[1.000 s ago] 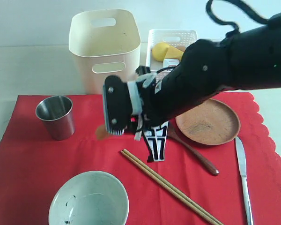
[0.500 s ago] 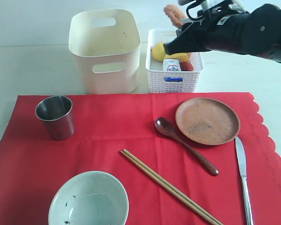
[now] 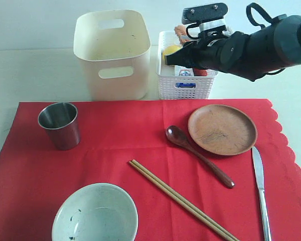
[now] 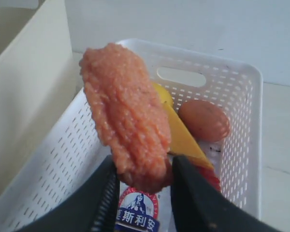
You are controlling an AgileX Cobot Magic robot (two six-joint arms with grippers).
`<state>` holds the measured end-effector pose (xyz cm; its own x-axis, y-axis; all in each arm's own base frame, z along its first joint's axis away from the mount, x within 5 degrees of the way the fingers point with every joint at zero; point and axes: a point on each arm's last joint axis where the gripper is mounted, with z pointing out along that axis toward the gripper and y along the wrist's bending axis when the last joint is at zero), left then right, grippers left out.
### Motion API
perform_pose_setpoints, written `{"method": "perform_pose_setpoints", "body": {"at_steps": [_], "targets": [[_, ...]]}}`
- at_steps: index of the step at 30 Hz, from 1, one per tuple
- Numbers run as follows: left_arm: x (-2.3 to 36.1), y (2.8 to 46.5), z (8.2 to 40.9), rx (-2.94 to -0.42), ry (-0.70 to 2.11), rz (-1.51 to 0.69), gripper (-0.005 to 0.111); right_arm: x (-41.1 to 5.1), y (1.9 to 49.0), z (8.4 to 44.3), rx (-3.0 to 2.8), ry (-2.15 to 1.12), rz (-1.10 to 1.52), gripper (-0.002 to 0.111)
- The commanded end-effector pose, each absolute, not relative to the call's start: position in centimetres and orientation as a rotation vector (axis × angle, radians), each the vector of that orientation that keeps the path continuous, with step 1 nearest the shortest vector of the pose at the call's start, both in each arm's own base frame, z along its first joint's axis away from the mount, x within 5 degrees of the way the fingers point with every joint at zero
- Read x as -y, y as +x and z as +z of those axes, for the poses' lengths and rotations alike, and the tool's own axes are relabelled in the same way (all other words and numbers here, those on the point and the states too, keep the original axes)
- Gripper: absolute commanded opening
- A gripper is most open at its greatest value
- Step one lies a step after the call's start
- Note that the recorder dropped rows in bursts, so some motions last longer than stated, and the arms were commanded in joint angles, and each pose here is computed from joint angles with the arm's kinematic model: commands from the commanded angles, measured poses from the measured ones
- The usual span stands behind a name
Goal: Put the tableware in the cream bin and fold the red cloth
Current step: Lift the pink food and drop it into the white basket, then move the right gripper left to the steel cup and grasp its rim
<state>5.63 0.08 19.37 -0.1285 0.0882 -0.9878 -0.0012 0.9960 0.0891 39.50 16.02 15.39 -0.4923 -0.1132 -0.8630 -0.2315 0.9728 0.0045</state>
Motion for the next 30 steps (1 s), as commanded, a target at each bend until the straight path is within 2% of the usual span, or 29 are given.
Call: {"method": "perform_pose_setpoints", "body": {"at_steps": [1,5,10,16,19,22,28,30], "targets": [[-0.1,5.6,19.5,-1.684,0.063,0.077,0.000,-15.8,40.0,15.7,-2.056,-0.203,0.137,0.034],[-0.1,5.6,19.5,-1.684,0.063,0.077,0.000,-15.8,40.0,15.7,-2.056,-0.203,0.137,0.056],[-0.1,5.6,19.5,-1.684,0.063,0.077,0.000,-15.8,39.9,15.6,-2.072,-0.206,0.144,0.076],[-0.1,5.6,19.5,-1.684,0.063,0.077,0.000,-16.2,39.0,17.1,-2.136,-0.252,0.212,0.076],[-0.1,5.6,19.5,-1.684,0.063,0.077,0.000,-16.2,38.4,18.9,-2.140,-0.278,0.249,0.071],[-0.1,5.6,19.5,-1.684,0.063,0.077,0.000,-16.3,37.5,20.8,-2.153,-0.320,0.291,0.060],[-0.1,5.6,19.5,-1.684,0.063,0.077,0.000,-17.0,35.5,23.6,-2.173,-0.392,0.370,0.029],[-0.1,5.6,19.5,-1.684,0.063,0.077,0.000,-18.5,34.5,24.0,-2.155,-0.498,0.377,0.013]]}}
